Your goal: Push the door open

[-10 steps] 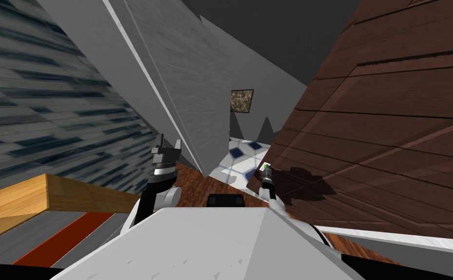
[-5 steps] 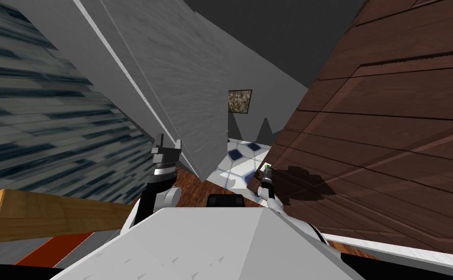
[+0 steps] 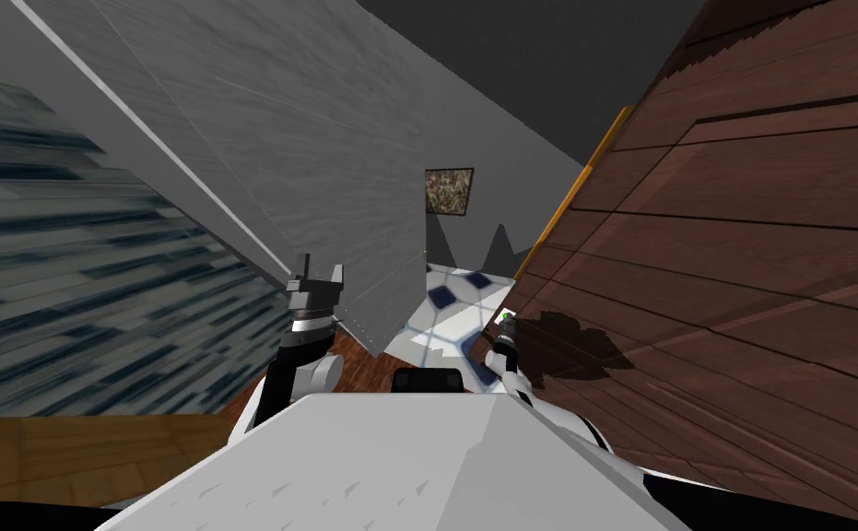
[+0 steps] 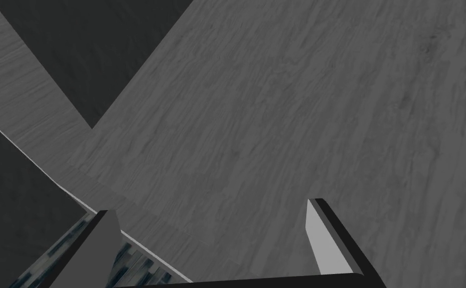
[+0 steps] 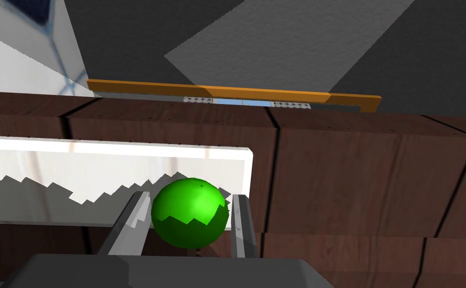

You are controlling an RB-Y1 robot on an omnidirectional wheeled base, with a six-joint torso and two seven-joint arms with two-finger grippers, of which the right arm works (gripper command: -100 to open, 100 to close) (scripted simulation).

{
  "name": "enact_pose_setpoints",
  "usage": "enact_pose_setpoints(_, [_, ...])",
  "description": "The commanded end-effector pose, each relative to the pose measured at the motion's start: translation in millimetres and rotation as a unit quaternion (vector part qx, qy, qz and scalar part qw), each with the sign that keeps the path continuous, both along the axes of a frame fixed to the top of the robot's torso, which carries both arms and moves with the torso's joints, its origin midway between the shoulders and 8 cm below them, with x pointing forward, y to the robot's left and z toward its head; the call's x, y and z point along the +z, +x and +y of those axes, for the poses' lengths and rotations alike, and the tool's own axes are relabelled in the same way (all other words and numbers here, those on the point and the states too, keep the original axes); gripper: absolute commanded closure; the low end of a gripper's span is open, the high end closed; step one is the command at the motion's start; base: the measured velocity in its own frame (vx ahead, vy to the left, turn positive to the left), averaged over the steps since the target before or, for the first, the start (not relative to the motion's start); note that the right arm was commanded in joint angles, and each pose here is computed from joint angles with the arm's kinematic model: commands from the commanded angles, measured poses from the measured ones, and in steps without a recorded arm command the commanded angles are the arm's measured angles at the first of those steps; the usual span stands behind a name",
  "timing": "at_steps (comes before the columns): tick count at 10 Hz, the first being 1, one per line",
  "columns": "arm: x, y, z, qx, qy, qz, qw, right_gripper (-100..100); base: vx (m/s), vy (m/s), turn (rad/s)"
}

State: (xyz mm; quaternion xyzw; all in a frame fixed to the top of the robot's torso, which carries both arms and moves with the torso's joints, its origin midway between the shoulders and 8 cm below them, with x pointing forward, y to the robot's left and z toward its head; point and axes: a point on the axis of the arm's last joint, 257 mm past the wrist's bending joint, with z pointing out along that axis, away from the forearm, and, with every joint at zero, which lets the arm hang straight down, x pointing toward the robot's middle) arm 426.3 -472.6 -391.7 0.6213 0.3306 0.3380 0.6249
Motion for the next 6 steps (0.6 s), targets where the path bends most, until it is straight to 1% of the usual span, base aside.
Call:
enact_pose_setpoints(1, [5.4, -6.9, -14.3, -0.015, -0.006, -0.002, 0.9999, 100, 0.149, -0.020, -0.038])
enact_pose_setpoints(2, [5.0, -8.9, -17.3, -0.027, -0.006, -0.002, 0.9996, 100, 0.139, -0.041, -0.071])
enact_pose_setpoints(4, [4.1, -11.6, -20.9, -0.043, -0.004, 0.000, 0.9991, 100, 0.204, -0.032, -0.070])
enact_pose_setpoints(5, [5.8, -10.8, -21.1, -0.043, -0.005, -0.002, 0.9991, 100, 0.138, -0.046, -0.036])
enact_pose_setpoints(6, [4.1, -11.6, -20.9, -0.043, -0.004, 0.000, 0.9991, 100, 0.051, -0.035, 0.009])
